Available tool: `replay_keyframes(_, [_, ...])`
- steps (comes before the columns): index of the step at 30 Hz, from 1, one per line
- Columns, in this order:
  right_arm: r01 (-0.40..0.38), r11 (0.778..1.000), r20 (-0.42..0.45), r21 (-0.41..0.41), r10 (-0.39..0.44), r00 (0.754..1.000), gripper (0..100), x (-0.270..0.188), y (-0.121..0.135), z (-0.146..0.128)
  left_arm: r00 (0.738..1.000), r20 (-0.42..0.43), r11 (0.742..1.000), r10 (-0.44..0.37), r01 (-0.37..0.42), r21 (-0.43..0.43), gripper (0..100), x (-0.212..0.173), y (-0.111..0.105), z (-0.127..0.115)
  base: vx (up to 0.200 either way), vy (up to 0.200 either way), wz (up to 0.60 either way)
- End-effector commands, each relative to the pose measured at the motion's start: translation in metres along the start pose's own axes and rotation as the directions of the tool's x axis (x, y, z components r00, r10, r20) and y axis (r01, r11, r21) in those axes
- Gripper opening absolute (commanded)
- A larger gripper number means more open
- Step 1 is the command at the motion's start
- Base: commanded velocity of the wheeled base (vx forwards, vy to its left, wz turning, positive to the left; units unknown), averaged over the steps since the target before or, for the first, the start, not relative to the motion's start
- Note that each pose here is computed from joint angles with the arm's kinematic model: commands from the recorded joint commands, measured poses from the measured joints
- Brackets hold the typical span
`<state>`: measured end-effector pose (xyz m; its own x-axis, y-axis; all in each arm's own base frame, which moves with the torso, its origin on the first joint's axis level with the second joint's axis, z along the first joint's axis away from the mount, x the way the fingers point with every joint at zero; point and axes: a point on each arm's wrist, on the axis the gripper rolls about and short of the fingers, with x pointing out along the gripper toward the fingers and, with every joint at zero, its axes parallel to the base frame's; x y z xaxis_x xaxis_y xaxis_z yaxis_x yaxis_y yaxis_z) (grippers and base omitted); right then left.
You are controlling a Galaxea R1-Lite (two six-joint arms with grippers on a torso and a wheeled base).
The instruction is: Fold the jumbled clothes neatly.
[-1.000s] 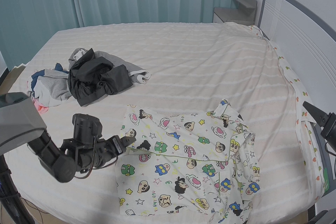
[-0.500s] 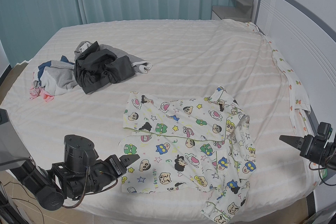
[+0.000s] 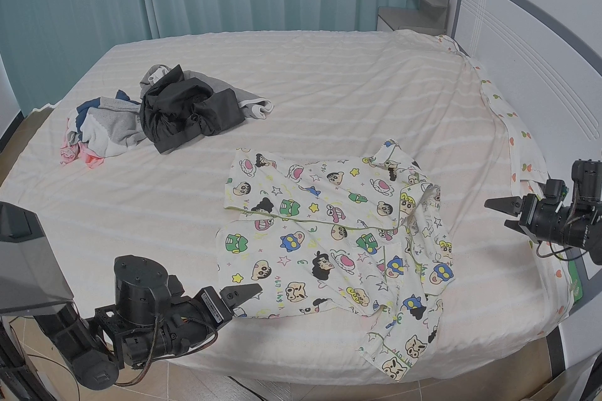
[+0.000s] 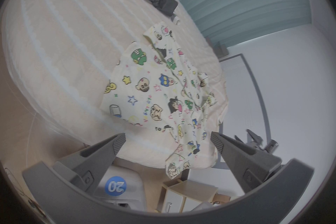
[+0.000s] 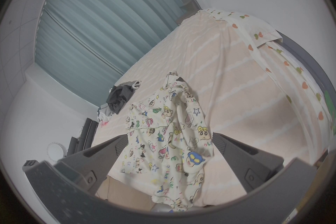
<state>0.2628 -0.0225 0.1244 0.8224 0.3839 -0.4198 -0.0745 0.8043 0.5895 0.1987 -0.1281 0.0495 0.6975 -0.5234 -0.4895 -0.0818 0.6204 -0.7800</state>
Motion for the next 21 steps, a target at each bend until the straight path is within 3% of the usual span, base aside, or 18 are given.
replay_keyframes(1, [0.031, 0.999, -0.104, -0.042, -0.035, 0.994, 100, 0.070, -0.044, 0.004, 0.999, -0.033, 1.000, 0.005, -0.005, -0.012, 100, 0.005, 0.022, -0.014, 0.000, 0.000, 0.00])
replay_keyframes(5, [0.029, 0.990, -0.128, -0.135, -0.047, 0.991, 100, 0.095, -0.061, 0.003, 0.999, -0.033, 1.000, 0.004, -0.005, -0.004, 100, 0.008, 0.033, -0.019, 0.000, 0.000, 0.00])
replay_keyframes(21, [-0.057, 0.979, -0.143, -0.194, 0.029, 0.989, 100, 0.157, -0.056, 0.001, 0.997, -0.078, 1.000, 0.003, -0.004, -0.009, 100, 0.015, 0.035, -0.023, 0.000, 0.000, 0.00])
